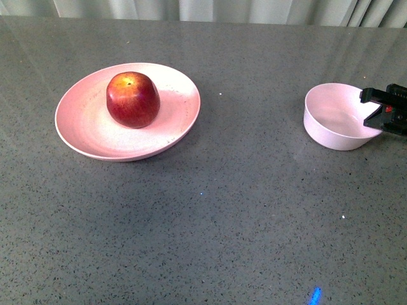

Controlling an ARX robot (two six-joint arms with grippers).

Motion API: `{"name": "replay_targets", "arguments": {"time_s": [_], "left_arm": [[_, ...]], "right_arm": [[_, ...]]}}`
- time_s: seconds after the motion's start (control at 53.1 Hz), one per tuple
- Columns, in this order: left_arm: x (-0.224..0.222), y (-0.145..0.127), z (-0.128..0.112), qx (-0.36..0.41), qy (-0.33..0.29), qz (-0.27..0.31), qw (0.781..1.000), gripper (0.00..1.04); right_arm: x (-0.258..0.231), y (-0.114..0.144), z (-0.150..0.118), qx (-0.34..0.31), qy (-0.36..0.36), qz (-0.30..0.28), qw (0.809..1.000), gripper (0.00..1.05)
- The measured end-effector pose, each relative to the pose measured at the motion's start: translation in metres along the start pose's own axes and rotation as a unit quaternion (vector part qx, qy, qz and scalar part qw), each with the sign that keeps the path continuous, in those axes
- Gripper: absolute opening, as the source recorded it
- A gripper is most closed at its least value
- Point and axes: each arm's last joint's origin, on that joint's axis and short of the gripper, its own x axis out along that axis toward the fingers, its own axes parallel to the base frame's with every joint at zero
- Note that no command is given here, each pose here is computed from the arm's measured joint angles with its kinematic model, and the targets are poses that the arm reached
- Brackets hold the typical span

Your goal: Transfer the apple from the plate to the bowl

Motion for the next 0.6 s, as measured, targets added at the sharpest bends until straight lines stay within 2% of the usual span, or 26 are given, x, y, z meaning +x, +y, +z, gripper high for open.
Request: {"name": "replay_targets", "arguments": {"time_s": [0.132, 0.452, 0.603], "left_arm": [[0.000, 0.000, 0.000, 0.000, 0.000, 0.000, 1.000, 0.96], [0.000, 0.000, 0.000, 0.000, 0.000, 0.000, 1.000, 0.96], [0.000, 0.000, 0.000, 0.000, 0.000, 0.000, 1.000, 0.96]], "right_arm": [[0.002, 0.014, 0.001, -0.013, 0.003, 0.014, 1.000, 0.01], [0.006, 0.075, 0.007, -0.039, 0.000, 0.063, 0.997, 0.02], [0.014, 0.096, 0.008, -0.039, 0.004, 0.070, 0.997, 0.02]]}}
